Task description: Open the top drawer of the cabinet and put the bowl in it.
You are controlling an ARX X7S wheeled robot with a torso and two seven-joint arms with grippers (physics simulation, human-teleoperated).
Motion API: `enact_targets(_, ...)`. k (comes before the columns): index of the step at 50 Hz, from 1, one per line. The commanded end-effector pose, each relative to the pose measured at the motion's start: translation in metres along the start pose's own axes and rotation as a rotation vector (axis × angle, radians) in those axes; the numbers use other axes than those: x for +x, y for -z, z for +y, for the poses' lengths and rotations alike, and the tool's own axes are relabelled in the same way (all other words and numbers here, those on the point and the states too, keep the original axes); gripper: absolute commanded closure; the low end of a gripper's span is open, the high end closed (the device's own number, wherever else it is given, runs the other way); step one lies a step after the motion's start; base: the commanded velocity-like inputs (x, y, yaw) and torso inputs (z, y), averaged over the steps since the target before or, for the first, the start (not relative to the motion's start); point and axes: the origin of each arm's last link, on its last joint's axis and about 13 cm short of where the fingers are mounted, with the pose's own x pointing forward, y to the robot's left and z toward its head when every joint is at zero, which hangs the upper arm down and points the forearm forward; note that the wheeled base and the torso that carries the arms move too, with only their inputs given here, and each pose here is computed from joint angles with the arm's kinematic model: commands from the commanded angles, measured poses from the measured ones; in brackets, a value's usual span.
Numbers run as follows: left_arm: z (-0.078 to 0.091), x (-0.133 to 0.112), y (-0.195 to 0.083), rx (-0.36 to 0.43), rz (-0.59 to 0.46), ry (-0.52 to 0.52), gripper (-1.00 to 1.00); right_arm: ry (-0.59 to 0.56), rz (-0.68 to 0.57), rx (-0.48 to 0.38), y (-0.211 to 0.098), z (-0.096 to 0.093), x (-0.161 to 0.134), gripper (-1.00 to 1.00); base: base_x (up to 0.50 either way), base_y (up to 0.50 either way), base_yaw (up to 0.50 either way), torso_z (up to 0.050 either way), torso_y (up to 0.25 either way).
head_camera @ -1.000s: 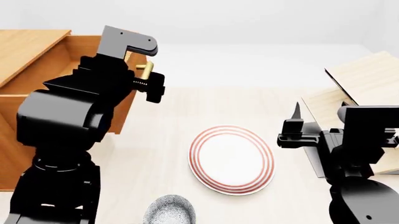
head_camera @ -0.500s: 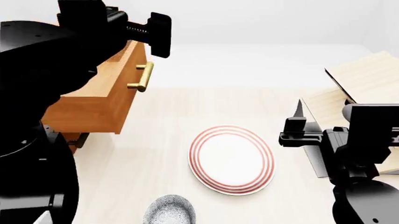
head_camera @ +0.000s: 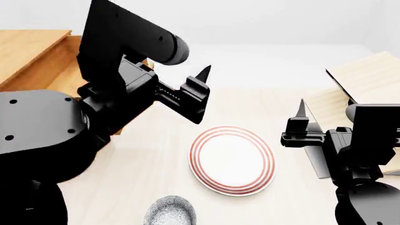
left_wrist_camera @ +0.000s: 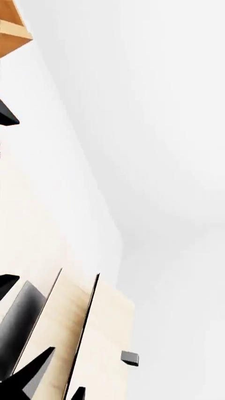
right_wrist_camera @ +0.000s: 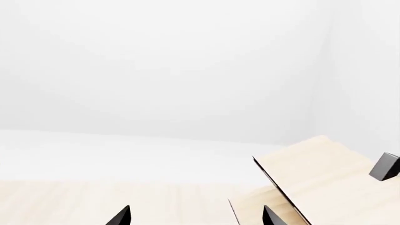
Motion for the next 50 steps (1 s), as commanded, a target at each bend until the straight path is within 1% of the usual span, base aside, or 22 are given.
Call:
enact_targets(1,-0.029,-0.025,0.029,0.028,0.006,0.129,-1.00,0.000,0.001,-0.001,0.001,0.000,0.000,-1.00,0.00,0.00,0.00,0.000,0.000)
enact_targets(8,-0.038,-0.033,0.050,0.031,0.050,0.178,-1.00,0.001,0.005,0.001,0.003,0.000,0.001,-1.00,0.00,0.00,0.00,0.000,0.000)
enact_targets(12,-0.041,-0.036,0.067,0.031,0.093,0.200,-1.00,0.000,0.005,0.001,0.003,0.000,0.000,-1.00,0.00,0.00,0.00,0.000,0.000)
enact_targets(20,-0.045,-0.042,0.089,0.022,0.163,0.215,-1.00,-0.002,0.009,0.003,0.004,0.001,0.001,-1.00,0.00,0.00,0.00,0.000,0.000)
enact_targets(36,-0.042,-0.053,0.118,-0.020,0.273,0.205,-1.00,-0.005,0.014,0.001,0.005,0.002,0.003,-1.00,0.00,0.00,0.00,0.000,0.000)
enact_targets(50,-0.034,-0.057,0.142,-0.069,0.368,0.154,-1.00,-0.003,0.022,0.002,0.009,0.002,0.004,-1.00,0.00,0.00,0.00,0.000,0.000)
